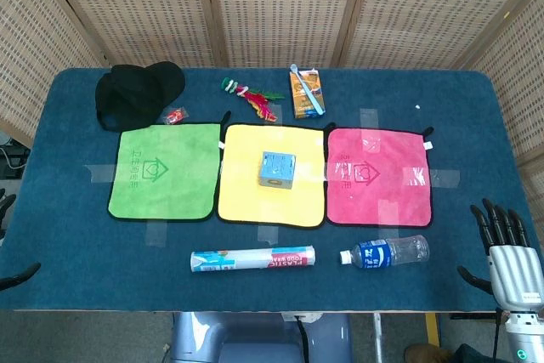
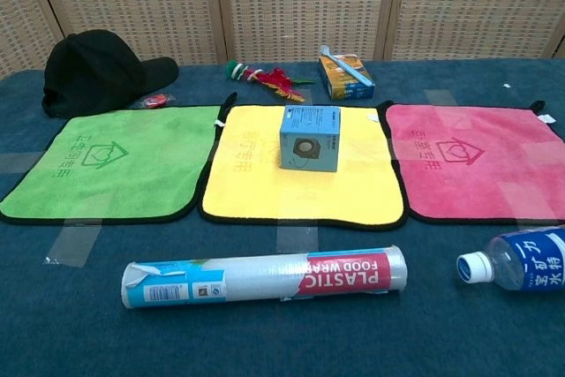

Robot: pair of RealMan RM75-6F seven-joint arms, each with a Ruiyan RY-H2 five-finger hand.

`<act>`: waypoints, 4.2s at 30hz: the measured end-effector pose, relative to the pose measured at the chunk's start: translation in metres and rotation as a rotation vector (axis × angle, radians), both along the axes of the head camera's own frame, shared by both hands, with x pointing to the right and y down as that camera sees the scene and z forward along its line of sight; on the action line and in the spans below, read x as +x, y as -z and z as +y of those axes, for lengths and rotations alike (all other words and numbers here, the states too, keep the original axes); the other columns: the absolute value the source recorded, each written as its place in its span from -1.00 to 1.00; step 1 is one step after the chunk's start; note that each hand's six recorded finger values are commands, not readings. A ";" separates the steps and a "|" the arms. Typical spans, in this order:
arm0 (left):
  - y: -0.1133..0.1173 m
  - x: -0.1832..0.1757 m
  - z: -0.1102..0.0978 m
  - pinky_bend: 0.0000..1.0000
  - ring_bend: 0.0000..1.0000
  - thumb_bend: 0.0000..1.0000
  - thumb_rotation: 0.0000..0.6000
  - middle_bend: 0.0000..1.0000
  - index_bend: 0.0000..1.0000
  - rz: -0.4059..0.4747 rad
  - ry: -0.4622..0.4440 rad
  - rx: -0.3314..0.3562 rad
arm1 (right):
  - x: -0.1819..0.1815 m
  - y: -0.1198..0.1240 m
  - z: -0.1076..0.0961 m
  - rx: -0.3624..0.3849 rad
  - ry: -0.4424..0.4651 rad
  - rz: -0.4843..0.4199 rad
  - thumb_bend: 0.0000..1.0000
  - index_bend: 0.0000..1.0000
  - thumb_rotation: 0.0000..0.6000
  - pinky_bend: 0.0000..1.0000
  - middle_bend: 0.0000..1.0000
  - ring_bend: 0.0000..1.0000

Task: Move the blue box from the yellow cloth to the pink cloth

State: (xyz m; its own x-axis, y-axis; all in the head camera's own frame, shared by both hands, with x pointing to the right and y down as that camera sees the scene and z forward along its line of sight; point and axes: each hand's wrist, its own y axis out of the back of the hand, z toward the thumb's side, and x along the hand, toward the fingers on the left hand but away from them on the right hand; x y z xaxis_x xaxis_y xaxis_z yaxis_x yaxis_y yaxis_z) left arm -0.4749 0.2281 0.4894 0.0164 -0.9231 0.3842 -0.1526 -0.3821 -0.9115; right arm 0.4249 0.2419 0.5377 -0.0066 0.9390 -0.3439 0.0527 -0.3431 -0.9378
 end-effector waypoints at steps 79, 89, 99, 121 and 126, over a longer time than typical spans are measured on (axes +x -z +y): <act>-0.056 -0.025 -0.035 -1.00 -1.00 -1.00 1.00 -1.00 -1.00 -0.063 0.151 -0.144 | -0.326 -0.165 -0.170 -0.298 0.864 0.426 1.00 -0.33 1.00 -0.72 -0.32 -0.49; -0.052 -0.021 -0.032 -1.00 -1.00 -1.00 1.00 -1.00 -1.00 -0.047 0.134 -0.137 | -0.252 -0.165 -0.159 -0.364 0.836 0.571 1.00 -0.28 1.00 -0.70 -0.26 -0.48; -0.049 -0.019 -0.031 -1.00 -1.00 -1.00 1.00 -1.00 -1.00 -0.041 0.129 -0.131 | -0.232 -0.165 -0.155 -0.373 0.844 0.639 1.00 -0.28 1.00 -0.70 -0.25 -0.47; -0.049 -0.016 -0.029 -1.00 -1.00 -1.00 1.00 -1.00 -1.00 -0.042 0.122 -0.131 | -0.196 -0.170 -0.146 -0.440 0.824 0.793 1.00 -0.28 1.00 -0.70 -0.26 -0.46; -0.050 -0.016 -0.029 -1.00 -1.00 -1.00 1.00 -1.00 -1.00 -0.042 0.122 -0.132 | -0.196 -0.168 -0.147 -0.424 0.820 0.787 1.00 -0.35 1.00 -0.70 -0.34 -0.49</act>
